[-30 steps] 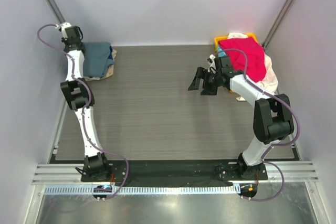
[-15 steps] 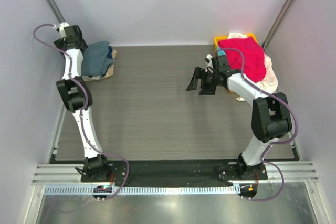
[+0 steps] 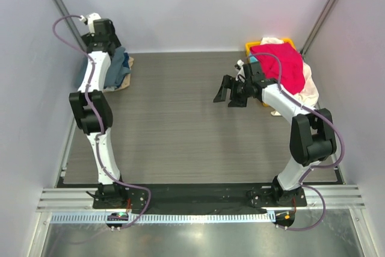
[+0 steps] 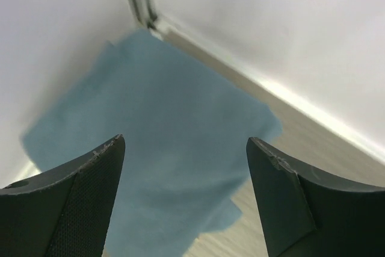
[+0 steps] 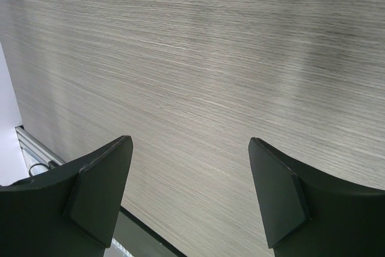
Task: Fold and stack the t-shirts
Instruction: Neatly place the folded tshirt to the corner, then reset both grippers
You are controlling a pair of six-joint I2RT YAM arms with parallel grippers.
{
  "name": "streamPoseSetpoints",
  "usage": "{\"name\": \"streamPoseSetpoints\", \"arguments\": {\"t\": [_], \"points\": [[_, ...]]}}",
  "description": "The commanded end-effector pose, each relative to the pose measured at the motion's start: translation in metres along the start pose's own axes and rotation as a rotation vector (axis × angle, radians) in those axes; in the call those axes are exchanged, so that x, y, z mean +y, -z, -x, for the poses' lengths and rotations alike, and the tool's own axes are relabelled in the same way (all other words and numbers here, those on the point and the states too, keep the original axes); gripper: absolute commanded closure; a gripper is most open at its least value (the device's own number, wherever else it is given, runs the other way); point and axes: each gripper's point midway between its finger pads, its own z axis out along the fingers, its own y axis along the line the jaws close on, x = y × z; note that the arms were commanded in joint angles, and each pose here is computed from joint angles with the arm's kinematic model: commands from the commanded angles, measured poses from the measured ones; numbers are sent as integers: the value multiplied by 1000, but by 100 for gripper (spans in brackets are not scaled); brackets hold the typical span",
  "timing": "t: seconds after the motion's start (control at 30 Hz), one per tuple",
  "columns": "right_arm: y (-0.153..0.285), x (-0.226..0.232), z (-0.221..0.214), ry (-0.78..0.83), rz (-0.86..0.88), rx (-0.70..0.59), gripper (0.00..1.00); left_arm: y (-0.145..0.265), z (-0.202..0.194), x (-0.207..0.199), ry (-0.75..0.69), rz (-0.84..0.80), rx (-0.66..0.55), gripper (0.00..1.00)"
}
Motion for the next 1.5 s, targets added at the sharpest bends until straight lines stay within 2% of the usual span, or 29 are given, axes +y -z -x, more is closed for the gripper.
{"name": "streamPoseSetpoints", "arguments": {"t": [0.0,0.17,0.33,0.47,0.73,0.9,1.07,1.13,1.17,1.27,1.3,1.33,1.47], "points": [[21,26,17,59,63,-64,16,-10,-36,-13,53,-32,76,18],[25,27,18,69,61,-76,16,-27,-78,-44,122,-140,167,22],[22,25,18,66,58,-68,16,-38,-104,-54,125,-140,197,23],[19,26,21,63,60,-67,16,-42,-121,-51,136,-127,217,24],[18,27,24,63,62,-70,16,-46,-151,-36,261,-54,186,24],[19,29,25,67,67,-70,16,-41,-127,-44,258,-67,143,22],[20,30,27,68,71,-76,16,-15,-75,-59,210,-125,75,16],[21,32,28,73,74,-78,16,2,-45,-62,198,-140,29,13],[21,32,29,72,74,-80,16,17,-42,-74,173,-149,26,12],[24,36,31,80,83,-88,16,51,-11,-76,137,-154,-22,6],[25,37,31,84,87,-90,16,60,-6,-76,131,-156,-26,0],[27,37,33,86,88,-97,16,78,8,-74,139,-169,-45,0],[34,41,37,97,82,-122,16,131,24,-61,125,-191,-50,0]]}}
